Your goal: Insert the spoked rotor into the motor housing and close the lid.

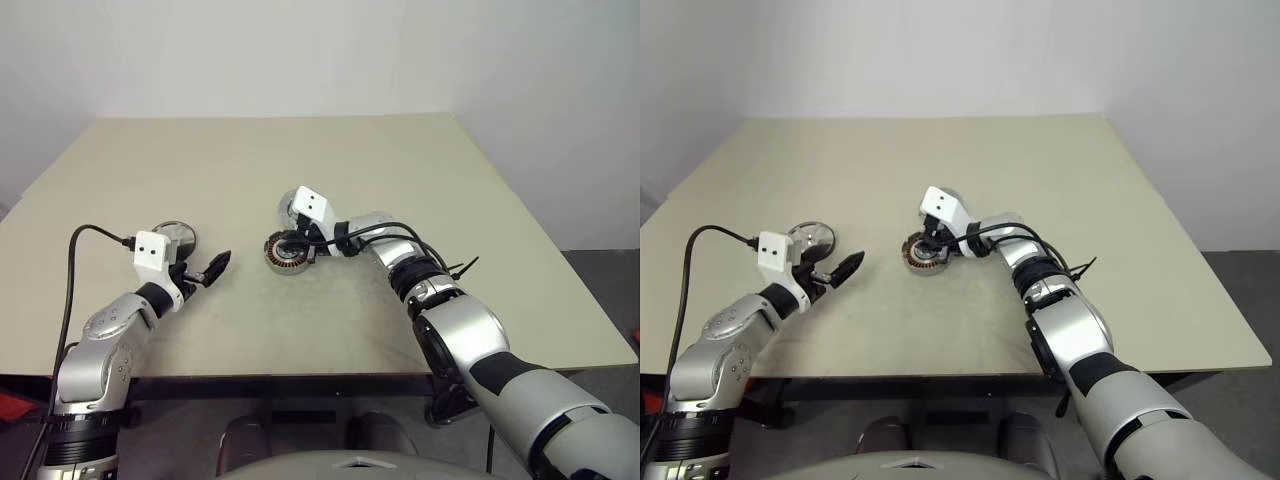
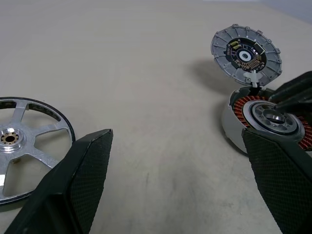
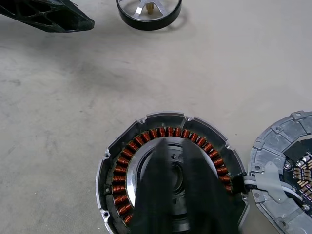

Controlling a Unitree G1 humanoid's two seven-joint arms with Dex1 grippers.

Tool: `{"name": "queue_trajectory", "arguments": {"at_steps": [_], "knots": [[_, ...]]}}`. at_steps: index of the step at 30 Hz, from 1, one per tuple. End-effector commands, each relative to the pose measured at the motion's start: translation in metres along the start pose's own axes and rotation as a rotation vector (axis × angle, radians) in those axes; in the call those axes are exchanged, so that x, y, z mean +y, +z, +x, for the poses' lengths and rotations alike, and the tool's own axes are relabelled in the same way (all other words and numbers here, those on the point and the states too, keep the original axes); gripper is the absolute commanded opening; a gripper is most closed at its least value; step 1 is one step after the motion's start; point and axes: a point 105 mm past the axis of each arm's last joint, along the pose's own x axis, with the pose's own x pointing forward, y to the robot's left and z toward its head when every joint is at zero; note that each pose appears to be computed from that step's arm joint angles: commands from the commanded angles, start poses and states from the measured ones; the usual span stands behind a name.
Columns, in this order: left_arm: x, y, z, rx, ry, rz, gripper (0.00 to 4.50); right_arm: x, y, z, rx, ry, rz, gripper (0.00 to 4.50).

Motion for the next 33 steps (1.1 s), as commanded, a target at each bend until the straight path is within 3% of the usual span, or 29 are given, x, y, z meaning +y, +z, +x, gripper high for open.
{"name": "queue_trajectory", "arguments": {"at_steps": [1,13,26,33], "knots": [[0.000,0.010,0.002,-0.034,0.003,0.028,4.50,-0.007,0.018,0.000,-0.042,-0.023,-0.036,0.03],[0.004,0.012,0.000,-0.036,0.018,0.037,4.50,0.012,-0.018,0.013,0.049,-0.029,0.014,0.03],[0.006,0.013,0.001,-0.053,0.034,0.004,4.50,-0.014,0.024,-0.003,-0.088,-0.102,0.001,0.03],[0.021,0.014,-0.009,-0.085,0.132,-0.045,4.50,-0.022,0.027,-0.011,-0.096,-0.136,-0.007,0.03]]}}
